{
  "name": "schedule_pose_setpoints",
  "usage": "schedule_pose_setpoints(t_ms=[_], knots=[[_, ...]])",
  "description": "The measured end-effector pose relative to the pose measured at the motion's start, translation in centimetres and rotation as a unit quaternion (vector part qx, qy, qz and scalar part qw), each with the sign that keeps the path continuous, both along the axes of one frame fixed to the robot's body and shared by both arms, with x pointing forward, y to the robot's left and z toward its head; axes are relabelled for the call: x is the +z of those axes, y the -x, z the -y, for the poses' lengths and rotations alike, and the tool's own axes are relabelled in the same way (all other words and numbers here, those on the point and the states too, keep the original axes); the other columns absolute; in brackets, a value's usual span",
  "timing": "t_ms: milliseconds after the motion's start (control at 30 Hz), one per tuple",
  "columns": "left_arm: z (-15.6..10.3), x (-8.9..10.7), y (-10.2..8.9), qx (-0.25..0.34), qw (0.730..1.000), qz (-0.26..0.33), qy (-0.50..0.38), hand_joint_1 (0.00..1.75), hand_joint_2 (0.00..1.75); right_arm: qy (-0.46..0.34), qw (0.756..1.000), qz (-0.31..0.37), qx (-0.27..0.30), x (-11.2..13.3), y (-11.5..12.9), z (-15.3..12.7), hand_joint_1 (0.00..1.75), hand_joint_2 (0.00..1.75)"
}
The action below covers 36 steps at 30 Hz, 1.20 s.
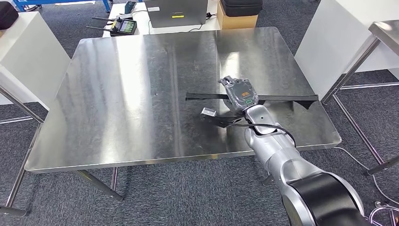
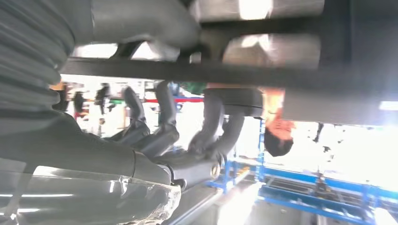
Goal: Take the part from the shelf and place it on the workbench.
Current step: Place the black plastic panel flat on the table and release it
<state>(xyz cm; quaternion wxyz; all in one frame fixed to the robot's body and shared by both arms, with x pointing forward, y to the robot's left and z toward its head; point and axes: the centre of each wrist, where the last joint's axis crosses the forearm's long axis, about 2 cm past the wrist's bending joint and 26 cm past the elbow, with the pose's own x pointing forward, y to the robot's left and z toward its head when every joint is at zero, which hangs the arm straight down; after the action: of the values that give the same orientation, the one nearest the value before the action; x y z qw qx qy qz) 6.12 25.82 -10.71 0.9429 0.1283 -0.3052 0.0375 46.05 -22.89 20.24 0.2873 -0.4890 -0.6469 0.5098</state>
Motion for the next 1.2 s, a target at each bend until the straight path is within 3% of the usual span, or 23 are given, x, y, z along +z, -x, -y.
schedule_pose_setpoints(t_ms=[667, 1033, 1200], knots=[[0.1, 0.0, 0.0, -0.005, 1.0, 0.002, 0.001, 0.0, 1.75, 0.014, 1.0, -0.003, -0.023, -0.4, 0.0, 1.3, 0.0, 1.75], [0.2, 0.0, 0.0, 0.004, 1.0, -0.015, -0.011, 0.0, 1.75, 0.016, 0.995, -0.007, -0.097, -0.8, 0.1, 1.3, 0.0, 1.75], [0.2, 0.1, -0.1, 0.007, 1.0, -0.018, -0.021, 0.0, 1.75, -0.017, 0.996, -0.065, -0.061, -0.9, 0.2, 0.0, 0.0, 1.75]])
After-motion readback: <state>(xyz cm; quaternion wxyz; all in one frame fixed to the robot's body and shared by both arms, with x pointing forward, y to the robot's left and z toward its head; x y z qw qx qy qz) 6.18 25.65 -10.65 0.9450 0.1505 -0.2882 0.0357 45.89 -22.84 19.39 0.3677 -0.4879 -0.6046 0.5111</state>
